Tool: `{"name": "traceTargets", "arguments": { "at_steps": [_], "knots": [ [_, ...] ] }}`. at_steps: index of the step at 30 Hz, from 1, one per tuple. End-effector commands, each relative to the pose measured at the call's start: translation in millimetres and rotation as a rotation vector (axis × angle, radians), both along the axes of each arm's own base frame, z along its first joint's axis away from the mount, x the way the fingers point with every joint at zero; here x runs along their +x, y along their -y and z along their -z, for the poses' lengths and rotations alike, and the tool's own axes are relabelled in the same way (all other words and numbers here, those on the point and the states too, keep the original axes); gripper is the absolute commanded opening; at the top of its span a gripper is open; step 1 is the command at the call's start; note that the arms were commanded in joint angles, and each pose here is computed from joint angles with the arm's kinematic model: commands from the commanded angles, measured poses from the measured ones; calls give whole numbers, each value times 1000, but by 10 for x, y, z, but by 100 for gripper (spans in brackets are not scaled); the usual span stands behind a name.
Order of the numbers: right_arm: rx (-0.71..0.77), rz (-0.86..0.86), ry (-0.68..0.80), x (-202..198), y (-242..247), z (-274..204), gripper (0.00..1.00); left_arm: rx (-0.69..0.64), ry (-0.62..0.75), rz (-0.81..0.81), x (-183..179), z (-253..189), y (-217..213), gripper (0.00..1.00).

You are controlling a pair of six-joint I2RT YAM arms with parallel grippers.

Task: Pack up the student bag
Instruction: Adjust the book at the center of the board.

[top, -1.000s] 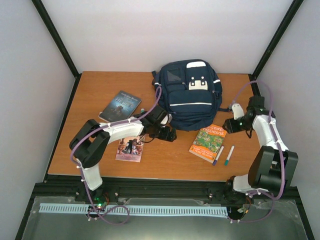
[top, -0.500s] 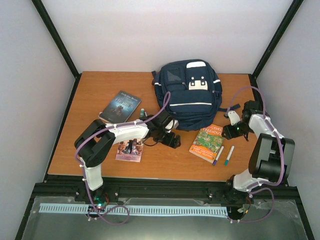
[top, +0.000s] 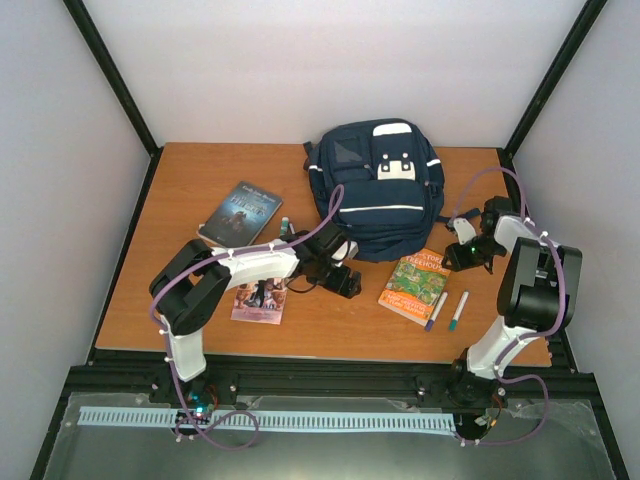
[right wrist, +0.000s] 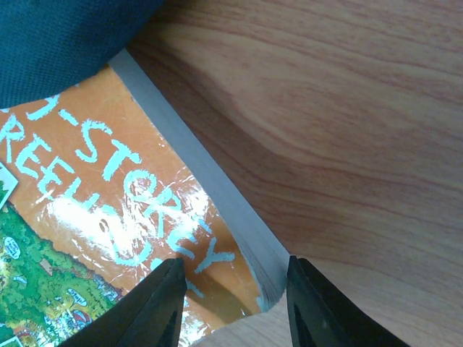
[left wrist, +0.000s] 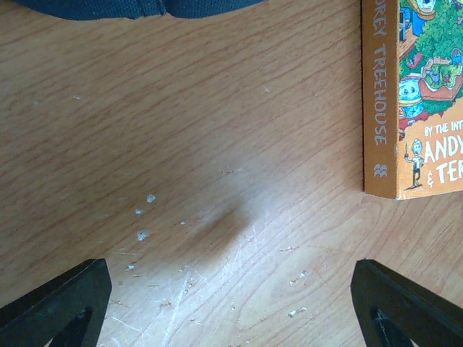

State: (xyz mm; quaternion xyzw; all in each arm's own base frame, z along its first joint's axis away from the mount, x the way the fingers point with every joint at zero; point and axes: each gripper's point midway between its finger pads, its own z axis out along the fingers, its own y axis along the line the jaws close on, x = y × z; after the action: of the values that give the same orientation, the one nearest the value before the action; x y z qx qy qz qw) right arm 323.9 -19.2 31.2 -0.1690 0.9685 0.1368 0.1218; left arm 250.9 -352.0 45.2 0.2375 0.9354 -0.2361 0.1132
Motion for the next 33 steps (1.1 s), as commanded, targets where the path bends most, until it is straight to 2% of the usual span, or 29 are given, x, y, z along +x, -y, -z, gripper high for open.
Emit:
{"name": "traceTargets", "arguments": {
  "at_steps": [1, 8, 18, 33],
  "knots": [
    [60, -44, -38, -91, -111, 46, 38, 9, 18, 16, 10, -27, 21, 94],
    [109, -133, -82, -226, -371, 140, 34, 14, 20, 18, 24, -22, 33, 94],
    [124, -274, -103, -283, -900, 125, 33, 34, 20, -9, -13, -34, -72, 94],
    [45, -583, -111, -328, -1985, 124, 33, 57, 21, -46, -184, -73, -349, 95]
  ]
}}
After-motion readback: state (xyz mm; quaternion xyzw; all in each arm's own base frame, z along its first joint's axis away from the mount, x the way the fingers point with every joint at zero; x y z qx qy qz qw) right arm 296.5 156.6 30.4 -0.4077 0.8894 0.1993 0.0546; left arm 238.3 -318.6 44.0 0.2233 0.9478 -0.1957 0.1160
